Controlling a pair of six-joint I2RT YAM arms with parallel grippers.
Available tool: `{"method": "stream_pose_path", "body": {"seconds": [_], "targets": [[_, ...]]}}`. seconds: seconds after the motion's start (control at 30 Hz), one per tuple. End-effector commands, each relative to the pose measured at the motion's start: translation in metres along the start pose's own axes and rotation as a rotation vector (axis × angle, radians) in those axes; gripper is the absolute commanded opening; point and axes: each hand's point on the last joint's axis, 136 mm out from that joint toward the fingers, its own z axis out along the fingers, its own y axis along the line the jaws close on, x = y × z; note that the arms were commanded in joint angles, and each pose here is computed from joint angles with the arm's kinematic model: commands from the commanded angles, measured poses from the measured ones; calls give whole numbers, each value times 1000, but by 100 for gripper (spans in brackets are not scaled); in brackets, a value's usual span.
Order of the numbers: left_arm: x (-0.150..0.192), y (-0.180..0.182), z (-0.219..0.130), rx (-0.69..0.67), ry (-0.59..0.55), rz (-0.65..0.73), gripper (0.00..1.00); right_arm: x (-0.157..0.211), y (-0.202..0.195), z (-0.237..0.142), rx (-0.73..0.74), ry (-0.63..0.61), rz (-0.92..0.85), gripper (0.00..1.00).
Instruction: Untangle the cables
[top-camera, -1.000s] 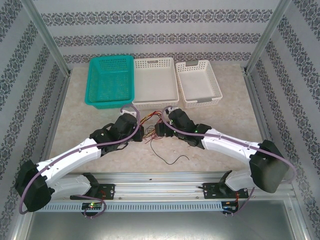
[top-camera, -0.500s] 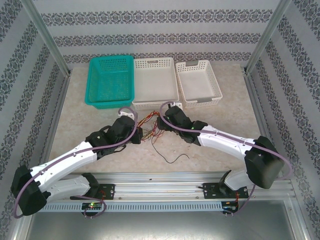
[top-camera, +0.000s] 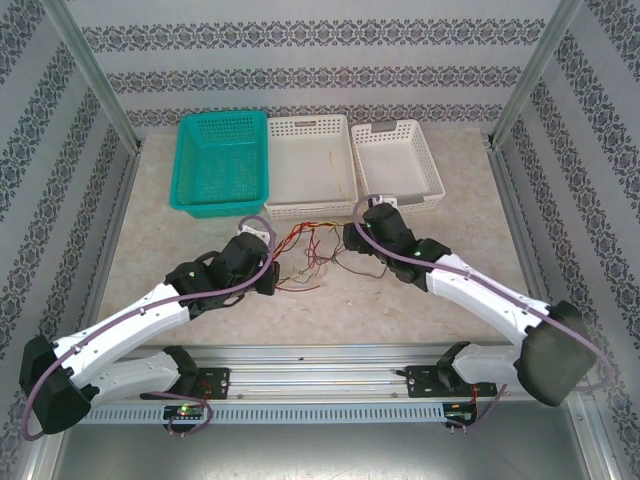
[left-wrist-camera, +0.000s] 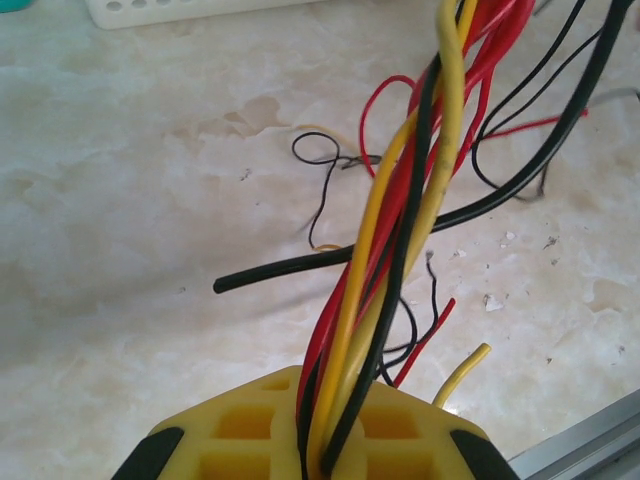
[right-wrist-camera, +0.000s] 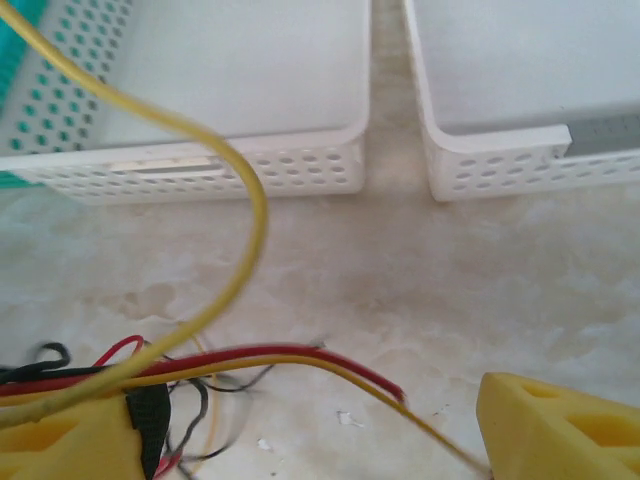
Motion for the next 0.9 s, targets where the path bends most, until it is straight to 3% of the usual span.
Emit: {"method": "stream_pose_path", "body": {"seconds": [0.0, 0.1, 0.23, 0.87], "targets": [[-4, -6, -3, 8, 8, 28, 0, 10, 29, -13, -180, 23, -43, 81], [-8, -12, 3, 21, 5, 15, 0, 20, 51, -25, -316, 36, -43, 82], [-12, -23, 13, 60, 16, -8, 0, 34, 67, -36, -391, 38, -77, 83], [-3, -65, -6, 355, 23, -137, 0, 70, 69, 14, -336, 97, -95, 83]]}}
